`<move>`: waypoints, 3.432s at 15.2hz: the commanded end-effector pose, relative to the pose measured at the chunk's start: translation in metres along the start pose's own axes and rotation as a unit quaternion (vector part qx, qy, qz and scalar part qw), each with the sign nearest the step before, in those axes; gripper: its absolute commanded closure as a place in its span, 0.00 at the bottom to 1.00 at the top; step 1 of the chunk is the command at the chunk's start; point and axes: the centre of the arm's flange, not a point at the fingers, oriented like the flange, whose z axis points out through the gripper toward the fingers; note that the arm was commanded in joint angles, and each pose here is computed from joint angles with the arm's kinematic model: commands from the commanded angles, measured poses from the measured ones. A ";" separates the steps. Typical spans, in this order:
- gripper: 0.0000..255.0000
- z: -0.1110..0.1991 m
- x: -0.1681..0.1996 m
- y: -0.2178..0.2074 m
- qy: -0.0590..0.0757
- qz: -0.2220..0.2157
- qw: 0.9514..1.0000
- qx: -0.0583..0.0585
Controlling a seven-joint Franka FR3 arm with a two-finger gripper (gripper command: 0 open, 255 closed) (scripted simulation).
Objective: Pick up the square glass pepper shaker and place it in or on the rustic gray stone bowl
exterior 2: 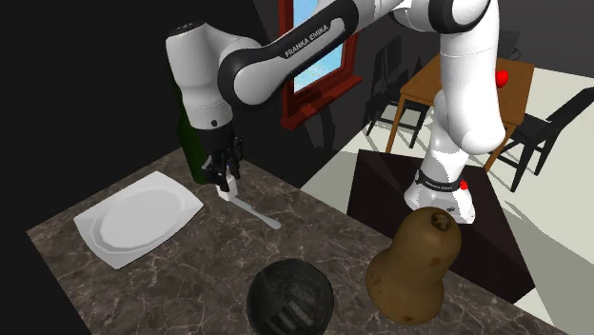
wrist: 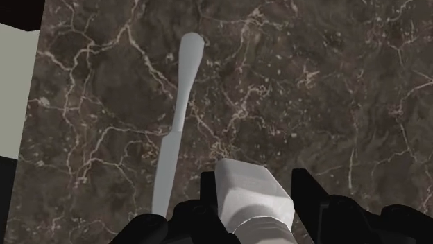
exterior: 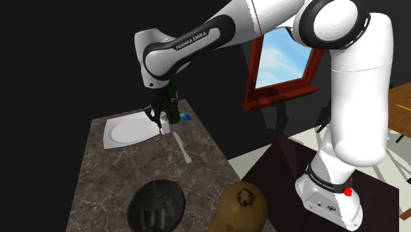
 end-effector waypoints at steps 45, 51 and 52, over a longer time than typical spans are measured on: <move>1.00 0.062 -0.242 -0.169 0.000 0.000 1.000 0.000; 1.00 0.062 -0.242 -0.169 0.000 0.000 1.000 0.000; 1.00 0.062 -0.242 -0.169 0.000 0.000 1.000 0.000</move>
